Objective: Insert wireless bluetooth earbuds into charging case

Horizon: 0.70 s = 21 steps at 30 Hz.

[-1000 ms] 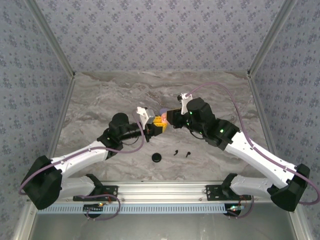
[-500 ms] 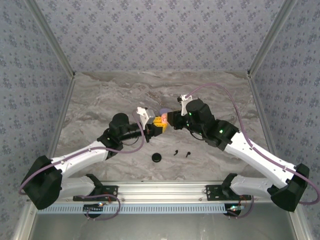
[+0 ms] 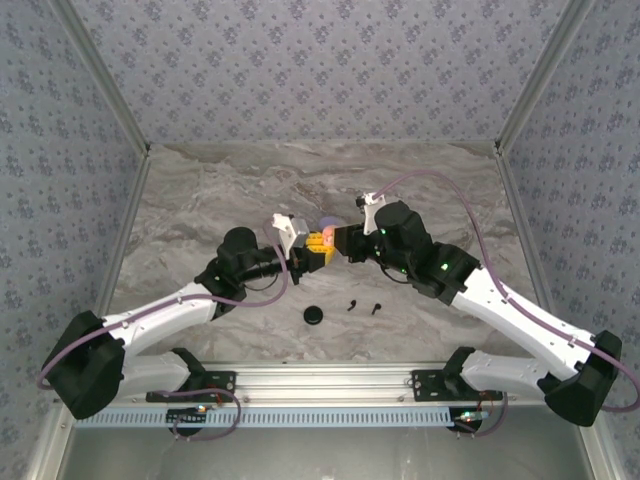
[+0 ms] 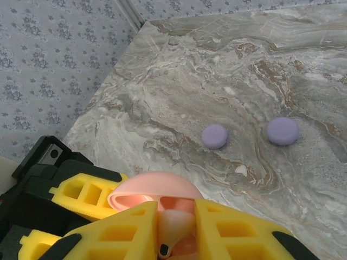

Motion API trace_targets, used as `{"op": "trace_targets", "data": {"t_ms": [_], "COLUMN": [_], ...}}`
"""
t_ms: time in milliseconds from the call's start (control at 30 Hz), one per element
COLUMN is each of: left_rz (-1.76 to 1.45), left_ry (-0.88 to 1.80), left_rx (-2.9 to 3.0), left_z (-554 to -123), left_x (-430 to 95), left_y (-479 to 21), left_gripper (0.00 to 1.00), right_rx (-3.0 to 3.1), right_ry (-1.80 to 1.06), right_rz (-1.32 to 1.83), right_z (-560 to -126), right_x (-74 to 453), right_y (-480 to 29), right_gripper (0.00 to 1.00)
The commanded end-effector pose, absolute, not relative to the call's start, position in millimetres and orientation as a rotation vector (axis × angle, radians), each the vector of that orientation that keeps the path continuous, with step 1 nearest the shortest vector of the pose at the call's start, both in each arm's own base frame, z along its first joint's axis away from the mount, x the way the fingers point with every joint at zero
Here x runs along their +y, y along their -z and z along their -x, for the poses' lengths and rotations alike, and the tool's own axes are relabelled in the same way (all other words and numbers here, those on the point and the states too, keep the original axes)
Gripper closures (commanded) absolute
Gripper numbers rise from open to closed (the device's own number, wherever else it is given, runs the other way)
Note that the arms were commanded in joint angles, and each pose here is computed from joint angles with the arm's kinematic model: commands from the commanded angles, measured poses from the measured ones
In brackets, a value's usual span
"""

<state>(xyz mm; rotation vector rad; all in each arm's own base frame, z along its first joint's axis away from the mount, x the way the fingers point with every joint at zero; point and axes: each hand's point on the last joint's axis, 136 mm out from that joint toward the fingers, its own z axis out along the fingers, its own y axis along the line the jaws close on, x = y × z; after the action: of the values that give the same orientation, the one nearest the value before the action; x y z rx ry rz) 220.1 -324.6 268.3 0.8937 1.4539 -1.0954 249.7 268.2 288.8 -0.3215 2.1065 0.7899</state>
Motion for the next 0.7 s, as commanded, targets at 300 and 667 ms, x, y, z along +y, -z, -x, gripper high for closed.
{"op": "trace_targets", "data": {"t_ms": [300,667], "left_rz": [-0.88,-0.922], "left_ry": [1.121,1.152], "left_rx": [1.36,1.335], "left_z": [-216,-208], "left_x": [-326,-329], "left_y": [-290,-293], "left_gripper": [1.0,1.0], "right_rx": [2.016,2.029], "right_ry": [-0.934,-1.196], "right_rz": [0.319,0.474], "right_z": [-244,-243], "right_x": [260,277], "right_y": [-322,-311], "right_gripper": [0.44,0.11]}}
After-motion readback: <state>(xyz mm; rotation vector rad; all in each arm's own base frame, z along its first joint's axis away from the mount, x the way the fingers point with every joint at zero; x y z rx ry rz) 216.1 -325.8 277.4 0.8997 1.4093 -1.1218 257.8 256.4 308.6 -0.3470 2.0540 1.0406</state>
